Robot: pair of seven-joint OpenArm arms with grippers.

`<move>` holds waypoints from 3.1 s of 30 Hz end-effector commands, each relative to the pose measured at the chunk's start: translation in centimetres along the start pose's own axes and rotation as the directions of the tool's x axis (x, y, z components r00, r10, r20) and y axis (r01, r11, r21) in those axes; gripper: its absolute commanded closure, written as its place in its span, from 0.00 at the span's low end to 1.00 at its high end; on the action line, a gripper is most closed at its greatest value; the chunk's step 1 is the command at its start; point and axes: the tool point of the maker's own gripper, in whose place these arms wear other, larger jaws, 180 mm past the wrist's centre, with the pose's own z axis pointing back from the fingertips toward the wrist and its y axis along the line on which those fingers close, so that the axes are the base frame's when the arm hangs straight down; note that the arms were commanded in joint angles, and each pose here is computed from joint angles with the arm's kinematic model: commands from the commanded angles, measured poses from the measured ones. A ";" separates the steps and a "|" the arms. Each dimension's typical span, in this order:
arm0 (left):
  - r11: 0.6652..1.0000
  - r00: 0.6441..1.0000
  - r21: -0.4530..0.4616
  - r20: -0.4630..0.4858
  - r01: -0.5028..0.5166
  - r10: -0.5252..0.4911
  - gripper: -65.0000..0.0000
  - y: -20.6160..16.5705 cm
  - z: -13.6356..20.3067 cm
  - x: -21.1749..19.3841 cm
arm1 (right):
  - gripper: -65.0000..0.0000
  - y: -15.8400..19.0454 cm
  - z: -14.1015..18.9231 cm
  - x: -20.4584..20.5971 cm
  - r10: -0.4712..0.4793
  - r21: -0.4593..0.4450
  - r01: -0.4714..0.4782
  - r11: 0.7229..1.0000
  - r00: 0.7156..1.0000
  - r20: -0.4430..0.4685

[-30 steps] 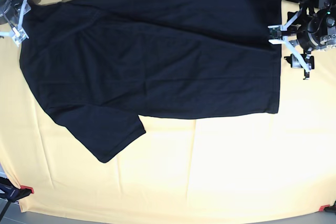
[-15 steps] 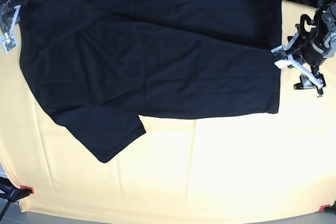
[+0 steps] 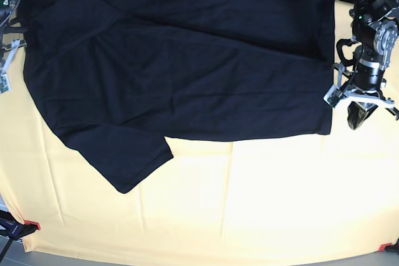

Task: Fold the T-shirt properly
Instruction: 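Pull the shirt further toward the robot with both grippers and release, then move both grippers to the shirt's hem corners and grasp them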

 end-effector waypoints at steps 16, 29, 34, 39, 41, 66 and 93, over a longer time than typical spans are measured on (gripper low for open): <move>0.642 0.635 0.009 -0.146 -0.766 0.759 1.00 2.1 -11.3 -3.1 | 1.00 0.0 0.2 0.9 0.012 0.019 -0.012 1.000 0.999 0.039; 0.114 0.168 -0.251 -0.206 -0.961 0.964 1.00 0.5 -12.2 -4.0 | 1.00 0.5 0.2 0.6 -0.002 0.031 0.001 1.000 1.000 0.029; 0.137 0.186 -0.203 -0.247 -0.970 0.951 0.88 -0.9 -12.4 -5.8 | 1.00 0.6 0.3 0.5 -0.010 0.033 0.009 0.999 1.000 0.029; 0.143 0.201 -0.209 -0.289 -0.967 0.936 0.39 -2.4 -12.4 -5.5 | 1.00 0.6 0.3 0.5 -0.011 0.033 0.010 0.999 1.000 0.029; 0.138 0.205 -0.224 -0.314 -0.965 0.927 0.38 -3.4 -12.3 -5.1 | 1.00 0.6 0.3 0.5 -0.010 0.033 0.009 0.999 1.000 0.029; 0.009 0.229 -0.451 -0.434 -0.893 0.871 0.38 -9.6 -9.4 -0.6 | 1.00 0.6 0.3 0.5 -0.011 0.033 0.010 0.999 0.999 0.032; 0.081 0.249 -0.388 -0.407 -0.918 0.879 1.00 -9.1 -10.2 -2.1 | 0.47 2.9 -6.9 6.1 -0.502 0.355 0.442 0.824 0.860 0.094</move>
